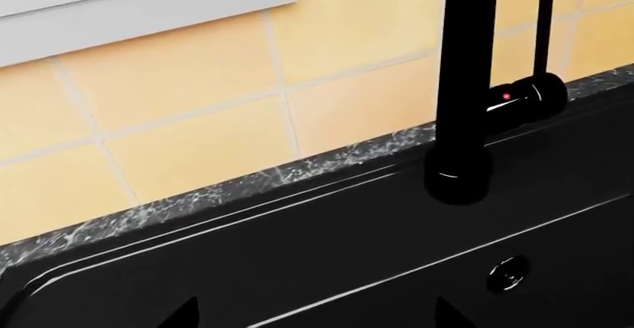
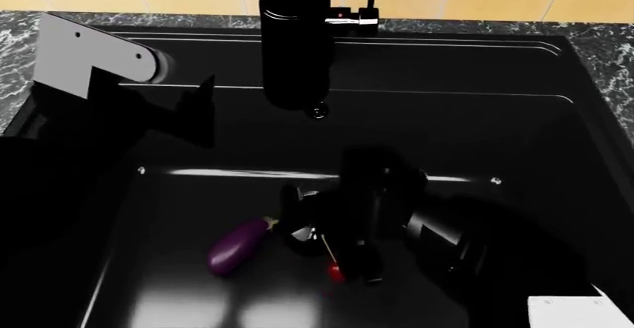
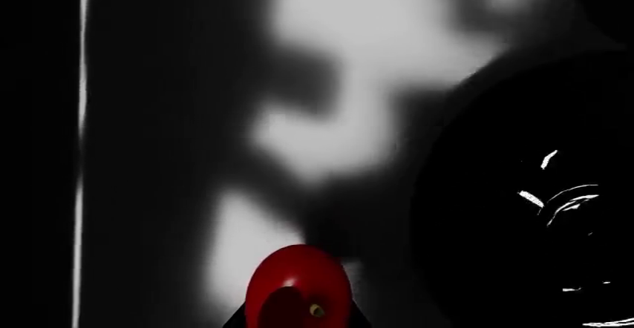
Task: Pick up the fruits and vegetables and place them in the sink. Turn on the sink faucet to wash them. Then turn the sink off and put them in the tray.
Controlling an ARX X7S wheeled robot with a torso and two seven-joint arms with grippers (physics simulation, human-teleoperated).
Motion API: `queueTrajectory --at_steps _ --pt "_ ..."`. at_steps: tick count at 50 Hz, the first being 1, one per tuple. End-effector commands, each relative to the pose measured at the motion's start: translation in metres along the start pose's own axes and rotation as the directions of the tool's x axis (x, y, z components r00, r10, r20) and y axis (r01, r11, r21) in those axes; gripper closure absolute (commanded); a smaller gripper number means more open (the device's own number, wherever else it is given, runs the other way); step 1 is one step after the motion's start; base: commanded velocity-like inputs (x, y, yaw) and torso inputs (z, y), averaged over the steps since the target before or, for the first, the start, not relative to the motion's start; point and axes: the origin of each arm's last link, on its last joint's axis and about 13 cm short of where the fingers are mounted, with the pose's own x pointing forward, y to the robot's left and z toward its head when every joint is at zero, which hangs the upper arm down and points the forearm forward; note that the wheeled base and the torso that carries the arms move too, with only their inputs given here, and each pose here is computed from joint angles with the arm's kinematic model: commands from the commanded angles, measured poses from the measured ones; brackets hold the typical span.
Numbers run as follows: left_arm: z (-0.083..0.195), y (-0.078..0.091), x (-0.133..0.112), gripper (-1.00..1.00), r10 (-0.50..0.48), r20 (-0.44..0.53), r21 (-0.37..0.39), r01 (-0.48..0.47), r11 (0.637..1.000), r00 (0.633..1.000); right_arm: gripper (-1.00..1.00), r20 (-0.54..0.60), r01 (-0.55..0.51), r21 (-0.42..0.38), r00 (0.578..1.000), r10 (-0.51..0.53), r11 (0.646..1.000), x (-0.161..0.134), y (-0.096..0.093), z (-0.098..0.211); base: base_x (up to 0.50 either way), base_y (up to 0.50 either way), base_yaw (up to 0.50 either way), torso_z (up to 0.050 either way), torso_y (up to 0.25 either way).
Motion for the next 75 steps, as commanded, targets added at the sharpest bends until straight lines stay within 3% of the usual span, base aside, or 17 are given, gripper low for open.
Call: queueTrajectory --at_steps 1,8,25,33,49,64,75 --pt "0.0 -0.003 0.0 -1.0 -0.027 -0.019 0.016 0.027 1.0 0.999 1.0 -0.007 0.073 0.045 0.997 -0.073 0.996 -0.031 -0.007 -0.012 0.0 0.0 0.0 0.0 0.0" --pt "-0.002 -0.007 -0.001 -1.0 -0.073 -0.068 0.054 0.077 0.996 0.995 1.0 0.01 0.119 0.08 0.993 -0.12 0.99 -0.048 -0.007 -0.021 0.0 0.0 0.0 0.0 0.0" --pt "0.002 -0.014 0.006 -1.0 -0.138 -0.155 0.089 0.153 0.984 0.978 1.0 0.033 0.238 0.179 0.968 -0.247 0.955 -0.092 0.028 -0.049 0.0 0.0 0.0 0.0 0.0" --pt "-0.002 -0.025 0.02 -1.0 -0.18 -0.253 0.119 0.215 0.969 0.951 1.0 0.057 0.306 0.217 0.944 -0.325 0.927 -0.112 0.047 -0.06 0.0 0.0 0.0 0.0 0.0" --pt "-0.014 -0.042 0.053 -1.0 -0.262 -0.417 0.054 0.311 0.949 0.87 1.0 0.09 0.414 0.286 0.886 -0.454 0.864 -0.138 0.08 -0.08 0.0 0.0 0.0 0.0 0.0" --pt "-0.024 -0.046 0.067 -1.0 -0.304 -0.523 -0.019 0.346 0.938 0.796 1.0 0.088 0.435 0.295 0.874 -0.477 0.851 -0.141 0.084 -0.082 0.0 0.0 0.0 0.0 0.0" --pt "-0.026 -0.048 0.069 -1.0 -0.3 -0.589 -0.027 0.353 0.935 0.75 1.0 0.09 0.442 0.301 0.869 -0.487 0.845 -0.143 0.086 -0.083 0.0 0.0 0.0 0.0 0.0"
